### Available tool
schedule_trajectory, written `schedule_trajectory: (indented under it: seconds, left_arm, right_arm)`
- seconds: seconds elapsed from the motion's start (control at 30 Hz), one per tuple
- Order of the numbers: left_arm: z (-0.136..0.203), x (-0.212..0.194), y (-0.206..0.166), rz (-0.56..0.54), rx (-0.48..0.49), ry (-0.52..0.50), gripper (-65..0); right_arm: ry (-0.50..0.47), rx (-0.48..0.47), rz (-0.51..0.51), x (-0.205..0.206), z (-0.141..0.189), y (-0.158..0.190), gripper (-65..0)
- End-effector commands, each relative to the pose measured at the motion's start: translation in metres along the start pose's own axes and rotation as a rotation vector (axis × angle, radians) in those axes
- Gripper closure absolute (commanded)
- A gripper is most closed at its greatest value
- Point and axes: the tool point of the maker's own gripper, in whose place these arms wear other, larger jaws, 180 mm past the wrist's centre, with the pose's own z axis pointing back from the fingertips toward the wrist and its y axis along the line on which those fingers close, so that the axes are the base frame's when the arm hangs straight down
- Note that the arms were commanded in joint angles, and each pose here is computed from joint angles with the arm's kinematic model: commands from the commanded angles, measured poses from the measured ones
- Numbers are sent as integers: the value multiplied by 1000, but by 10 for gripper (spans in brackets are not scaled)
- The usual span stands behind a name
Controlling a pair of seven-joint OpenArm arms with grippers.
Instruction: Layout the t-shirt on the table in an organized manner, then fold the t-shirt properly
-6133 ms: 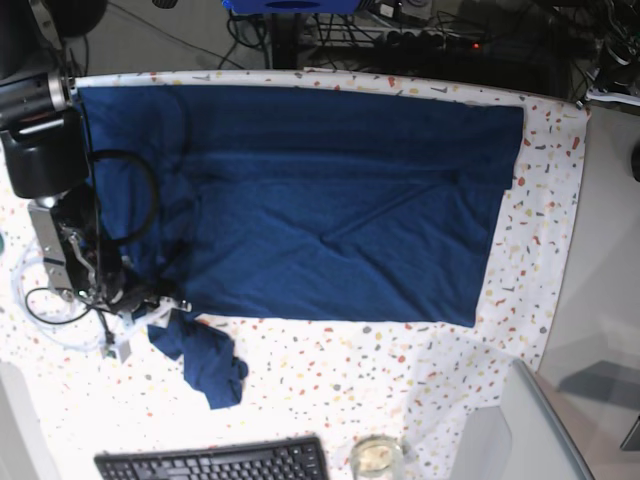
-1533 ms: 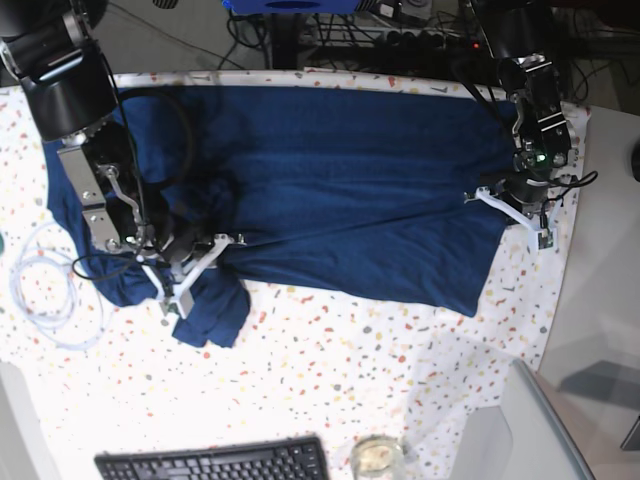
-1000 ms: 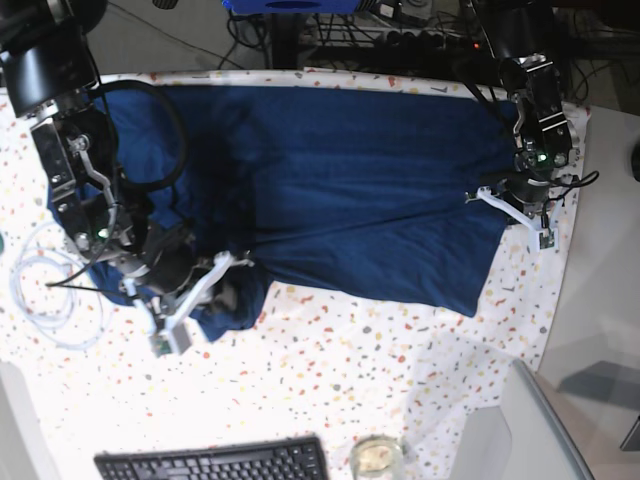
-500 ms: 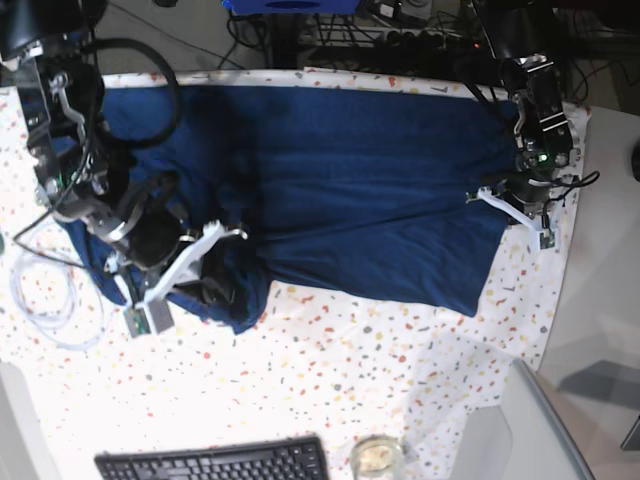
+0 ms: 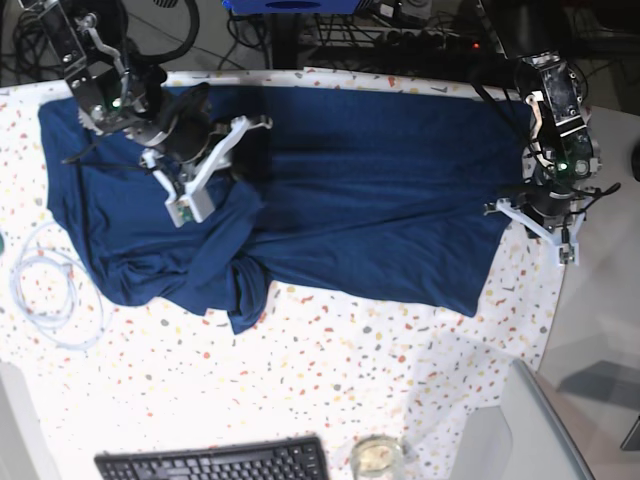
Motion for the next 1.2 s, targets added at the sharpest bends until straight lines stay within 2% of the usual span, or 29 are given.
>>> schedule_trajectory:
  seconds: [0.0, 0.13, 0.3, 0.33, 0.5, 0.53, 0.63, 0.8, 0.9, 1.17]
  left_arm:
    - [4, 11, 5, -5, 11, -40, 0]
    - [15, -12, 23, -49, 39, -1, 0]
    - [38, -39, 72, -6, 126, 33, 0]
    - [43, -42, 80, 17, 121, 32, 0]
    - [76, -68, 134, 176, 144, 18, 0]
    - [83, -74, 143, 191, 157, 19, 0]
    - [100, -87, 163, 212, 190, 27, 0]
    - [117, -104, 181, 225, 239, 52, 0]
    - [118, -107, 181, 225, 241, 58, 0]
    - [117, -110, 176, 233, 233, 62, 0]
  right_arm:
    - [-39, 38, 16, 8, 0, 12, -14]
    - [6, 84, 38, -11, -11, 31, -14]
    - [64, 63, 23, -31, -20, 22, -47]
    - [66, 63, 21, -32, -20, 22, -78]
    - [4, 101, 46, -12, -6, 38, -329]
    - [-16, 96, 55, -5, -2, 36, -365]
    - [-89, 40, 43, 25, 4, 13, -417]
    - [-165, -128, -70, 74, -18, -64, -449]
    - [-133, -182, -112, 81, -38, -93, -446]
    - [-78, -246, -155, 79, -53, -126, -441]
